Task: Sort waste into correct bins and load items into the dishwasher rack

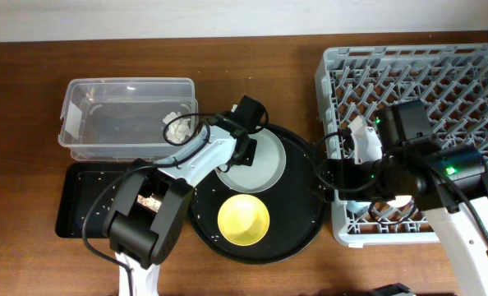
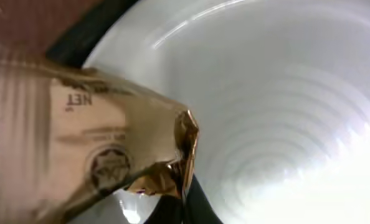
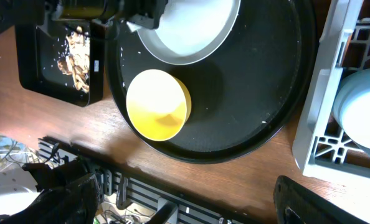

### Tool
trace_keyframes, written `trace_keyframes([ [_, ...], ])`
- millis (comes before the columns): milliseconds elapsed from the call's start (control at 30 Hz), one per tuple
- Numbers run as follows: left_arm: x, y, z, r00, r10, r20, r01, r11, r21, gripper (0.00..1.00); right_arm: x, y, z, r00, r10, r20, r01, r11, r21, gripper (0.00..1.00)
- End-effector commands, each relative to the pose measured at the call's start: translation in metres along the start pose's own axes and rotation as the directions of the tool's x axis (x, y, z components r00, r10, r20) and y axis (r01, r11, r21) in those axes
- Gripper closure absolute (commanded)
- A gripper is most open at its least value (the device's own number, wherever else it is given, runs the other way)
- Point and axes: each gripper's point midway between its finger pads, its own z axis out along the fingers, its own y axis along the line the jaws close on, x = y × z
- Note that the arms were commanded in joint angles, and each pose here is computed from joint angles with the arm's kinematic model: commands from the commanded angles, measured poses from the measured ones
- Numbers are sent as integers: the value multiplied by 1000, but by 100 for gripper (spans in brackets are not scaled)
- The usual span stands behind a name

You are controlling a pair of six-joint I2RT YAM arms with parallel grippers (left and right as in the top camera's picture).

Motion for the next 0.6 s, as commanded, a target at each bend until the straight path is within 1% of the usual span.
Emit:
trace_keyframes([
  [0,-33,-6,-75,992,-37,118,27,996,84,100,0,0,0,1000,-11,1,11,1000,7,11],
  [33,-41,0,-96,985,-50,166,37,996,83,100,0,0,0,1000,-11,1,11,1000,7,11],
  [67,-52,18,-125,967,-77,243,67,997,48,100,0,0,0,1000,-11,1,11,1000,7,11],
  [100,-57,35,-141,952,-98,289,100,995,8,100,0,0,0,1000,-11,1,11,1000,7,12],
  [133,-60,62,-155,936,-127,328,152,987,-52,100,0,0,0,1000,-11,1,11,1000,7,11],
  [200,-63,103,-160,918,-181,353,237,964,-123,100,0,0,0,1000,-11,2,11,1000,7,11],
  [267,-60,150,-148,906,-254,339,328,927,-182,99,0,0,0,1000,-11,2,11,1000,7,11],
  [300,-59,169,-136,902,-290,320,362,911,-197,62,0,0,0,1000,-11,2,11,1000,7,11],
  [333,-60,180,-126,897,-315,310,383,905,-189,2,0,0,0,1000,-11,2,11,1000,7,11],
  [367,-61,182,-123,907,-298,297,357,919,-166,1,0,0,0,1000,-11,1,11,1000,7,11],
  [400,-66,175,-135,915,-274,295,317,942,-109,1,1,0,0,1000,-9,-2,9,1000,8,11],
  [433,-68,171,-148,915,-268,303,306,948,-85,1,2,-1,0,1000,-9,-5,9,1000,9,11],
  [500,-62,157,-202,909,-258,326,280,960,-22,1,5,-1,0,1000,-10,-17,10,1000,12,11],
  [567,-52,143,-240,904,-242,353,246,969,34,3,5,-2,0,1000,-14,-18,14,1000,13,12],
])
